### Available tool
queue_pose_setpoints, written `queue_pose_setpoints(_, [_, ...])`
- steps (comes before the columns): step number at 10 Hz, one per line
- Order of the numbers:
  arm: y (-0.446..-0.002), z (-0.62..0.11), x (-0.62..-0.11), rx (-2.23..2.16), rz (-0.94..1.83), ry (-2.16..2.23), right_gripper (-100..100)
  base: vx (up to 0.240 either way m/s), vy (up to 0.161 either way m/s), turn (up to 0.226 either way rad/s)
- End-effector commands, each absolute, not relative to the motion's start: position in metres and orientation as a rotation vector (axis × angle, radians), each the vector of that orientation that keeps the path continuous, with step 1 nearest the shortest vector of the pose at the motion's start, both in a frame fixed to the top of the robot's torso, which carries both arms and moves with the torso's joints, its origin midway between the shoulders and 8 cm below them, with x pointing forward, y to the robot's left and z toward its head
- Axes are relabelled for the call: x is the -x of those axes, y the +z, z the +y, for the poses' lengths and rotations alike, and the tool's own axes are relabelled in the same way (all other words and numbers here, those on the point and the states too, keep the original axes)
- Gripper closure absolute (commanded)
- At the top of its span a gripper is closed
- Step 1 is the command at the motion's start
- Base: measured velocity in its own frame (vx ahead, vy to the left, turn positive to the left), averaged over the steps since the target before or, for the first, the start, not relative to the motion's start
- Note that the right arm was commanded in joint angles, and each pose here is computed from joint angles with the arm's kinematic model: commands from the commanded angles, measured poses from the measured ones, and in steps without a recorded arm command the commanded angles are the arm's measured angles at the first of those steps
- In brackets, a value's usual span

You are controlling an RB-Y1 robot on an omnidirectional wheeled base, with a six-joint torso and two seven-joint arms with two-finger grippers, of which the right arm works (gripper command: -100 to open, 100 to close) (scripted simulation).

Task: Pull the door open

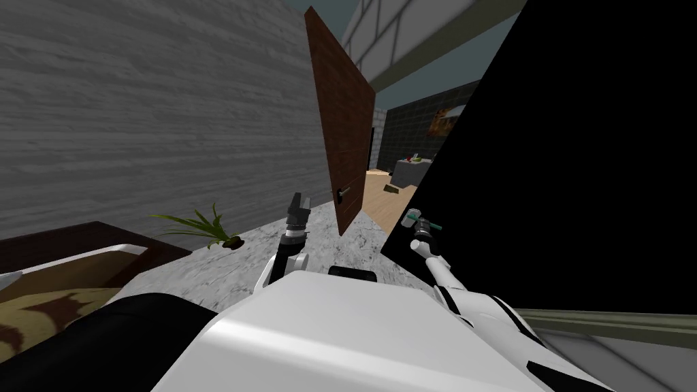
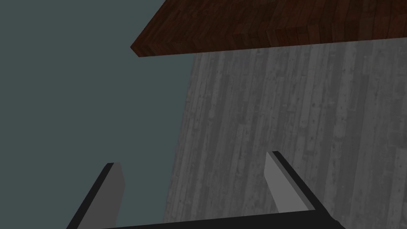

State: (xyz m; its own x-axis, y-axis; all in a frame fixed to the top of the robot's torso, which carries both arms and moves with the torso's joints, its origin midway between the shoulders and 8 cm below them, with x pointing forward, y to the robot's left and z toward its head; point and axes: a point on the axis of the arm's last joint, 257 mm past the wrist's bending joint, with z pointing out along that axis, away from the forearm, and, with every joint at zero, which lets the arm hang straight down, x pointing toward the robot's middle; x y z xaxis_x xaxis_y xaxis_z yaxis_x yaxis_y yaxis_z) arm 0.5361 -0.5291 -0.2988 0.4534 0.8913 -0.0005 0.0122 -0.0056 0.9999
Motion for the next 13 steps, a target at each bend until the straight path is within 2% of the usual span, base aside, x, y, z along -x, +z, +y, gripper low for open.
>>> queue_pose_setpoints(1, [-0.298,-0.526,-0.538,-1.400,0.873,0.862,100,-0.176,0.013,0.084])
queue_pose_setpoints(10, [-0.293,-0.501,-0.547,-1.360,0.936,0.936,100,-0.214,-0.032,0.101])
queue_pose_setpoints(13, [-0.295,-0.494,-0.547,-1.358,0.954,0.950,100,-0.150,-0.027,0.084])
